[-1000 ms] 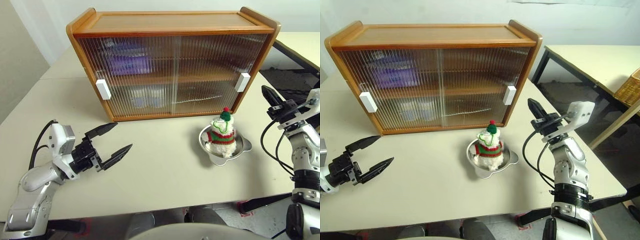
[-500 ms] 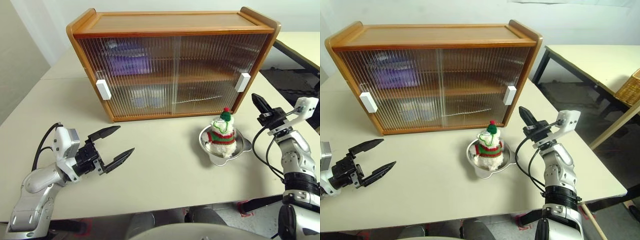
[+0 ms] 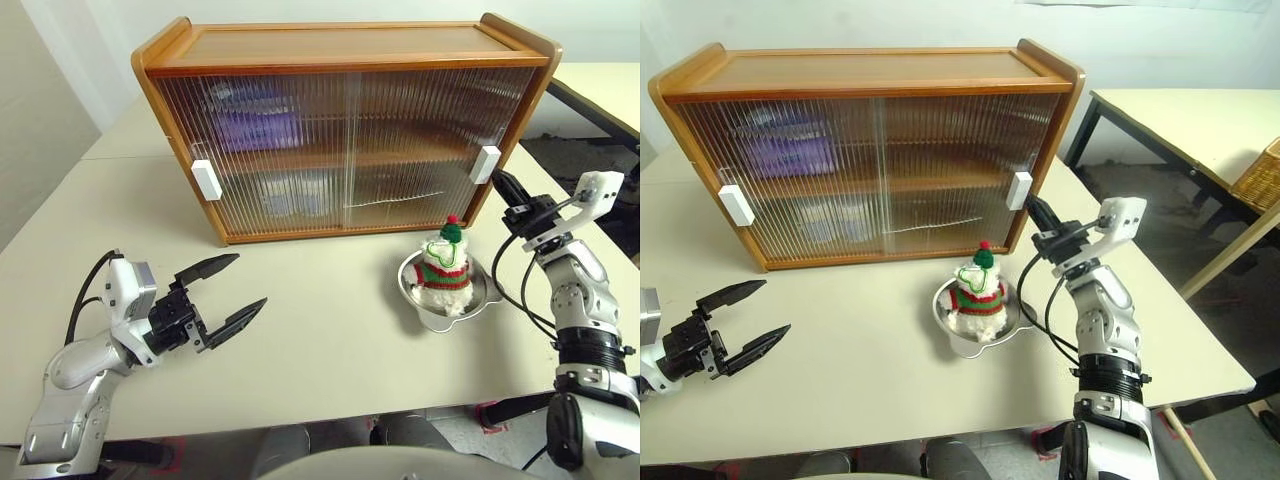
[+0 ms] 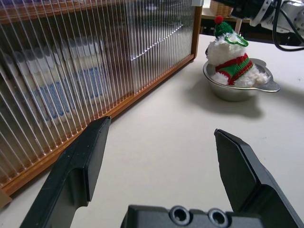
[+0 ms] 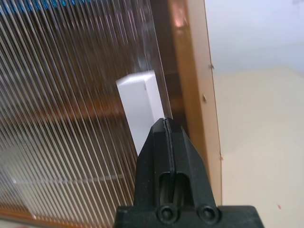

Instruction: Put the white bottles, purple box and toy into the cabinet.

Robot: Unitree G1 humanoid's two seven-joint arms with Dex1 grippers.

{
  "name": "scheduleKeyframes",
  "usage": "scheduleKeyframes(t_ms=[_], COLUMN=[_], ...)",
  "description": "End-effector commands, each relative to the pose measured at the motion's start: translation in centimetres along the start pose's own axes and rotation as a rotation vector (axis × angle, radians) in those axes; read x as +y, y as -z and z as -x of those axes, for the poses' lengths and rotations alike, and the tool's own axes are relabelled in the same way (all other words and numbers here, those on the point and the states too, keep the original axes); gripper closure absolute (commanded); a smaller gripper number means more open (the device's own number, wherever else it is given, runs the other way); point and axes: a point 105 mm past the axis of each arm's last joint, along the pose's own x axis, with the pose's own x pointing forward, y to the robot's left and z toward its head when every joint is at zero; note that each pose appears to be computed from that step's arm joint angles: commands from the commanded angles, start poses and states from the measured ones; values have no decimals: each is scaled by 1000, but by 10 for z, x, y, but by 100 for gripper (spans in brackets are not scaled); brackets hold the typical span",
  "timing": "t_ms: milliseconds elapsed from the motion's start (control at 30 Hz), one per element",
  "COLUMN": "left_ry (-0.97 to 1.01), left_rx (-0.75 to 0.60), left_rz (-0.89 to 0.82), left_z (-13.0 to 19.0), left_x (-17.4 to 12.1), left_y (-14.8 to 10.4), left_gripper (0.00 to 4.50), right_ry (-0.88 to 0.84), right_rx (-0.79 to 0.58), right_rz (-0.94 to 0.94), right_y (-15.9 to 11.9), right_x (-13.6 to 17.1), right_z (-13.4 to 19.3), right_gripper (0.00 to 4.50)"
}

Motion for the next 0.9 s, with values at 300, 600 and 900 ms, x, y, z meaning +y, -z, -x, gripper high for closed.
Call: scheduleKeyframes(t_ms=[300, 600, 900], left_ry=[-5, -36, -43], left_rx=[8, -11, -8], left_rz=[0, -13, -19], left_z=[0, -2, -3], left_x=[-1, 3, 3], left_y=[8, 2, 2], left_gripper=[0, 0, 0], right_ry=[-112, -214, -274], right_rx=[16, 46, 117], right_rz=[-22, -52, -92], right_y=[-2, 3, 11], right_x=[41, 75, 103], right_z=[-22, -43, -54], right_gripper=[448, 448, 448])
